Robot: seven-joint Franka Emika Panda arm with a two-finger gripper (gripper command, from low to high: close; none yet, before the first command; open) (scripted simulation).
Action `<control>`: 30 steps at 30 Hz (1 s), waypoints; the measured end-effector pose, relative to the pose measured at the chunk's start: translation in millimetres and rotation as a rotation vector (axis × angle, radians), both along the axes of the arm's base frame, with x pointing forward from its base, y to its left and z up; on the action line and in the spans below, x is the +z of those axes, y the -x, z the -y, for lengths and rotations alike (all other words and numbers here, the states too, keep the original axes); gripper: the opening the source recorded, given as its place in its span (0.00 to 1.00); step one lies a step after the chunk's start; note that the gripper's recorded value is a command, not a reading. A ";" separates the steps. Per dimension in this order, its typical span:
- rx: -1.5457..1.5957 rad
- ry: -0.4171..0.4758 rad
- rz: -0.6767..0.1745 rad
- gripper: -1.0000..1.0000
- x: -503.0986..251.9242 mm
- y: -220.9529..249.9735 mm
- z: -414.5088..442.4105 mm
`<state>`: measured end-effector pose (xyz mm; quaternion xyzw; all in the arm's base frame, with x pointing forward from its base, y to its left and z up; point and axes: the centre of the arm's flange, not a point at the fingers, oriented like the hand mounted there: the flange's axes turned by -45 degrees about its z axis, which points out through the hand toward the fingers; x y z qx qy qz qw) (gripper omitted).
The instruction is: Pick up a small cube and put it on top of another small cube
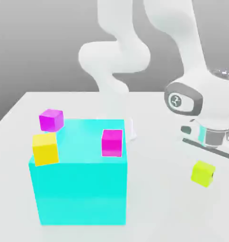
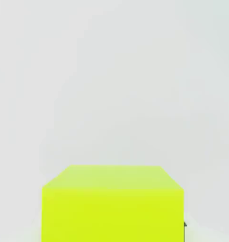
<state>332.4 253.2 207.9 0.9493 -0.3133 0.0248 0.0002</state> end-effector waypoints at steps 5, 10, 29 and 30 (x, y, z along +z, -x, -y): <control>-0.015 0.091 0.090 0.00 52.2 -47.1 63.1; -0.024 0.173 0.158 0.00 114.4 -71.2 122.4; -0.460 -0.026 -0.036 0.00 208.5 43.3 426.3; -0.462 -0.028 -0.038 0.00 194.6 44.2 426.8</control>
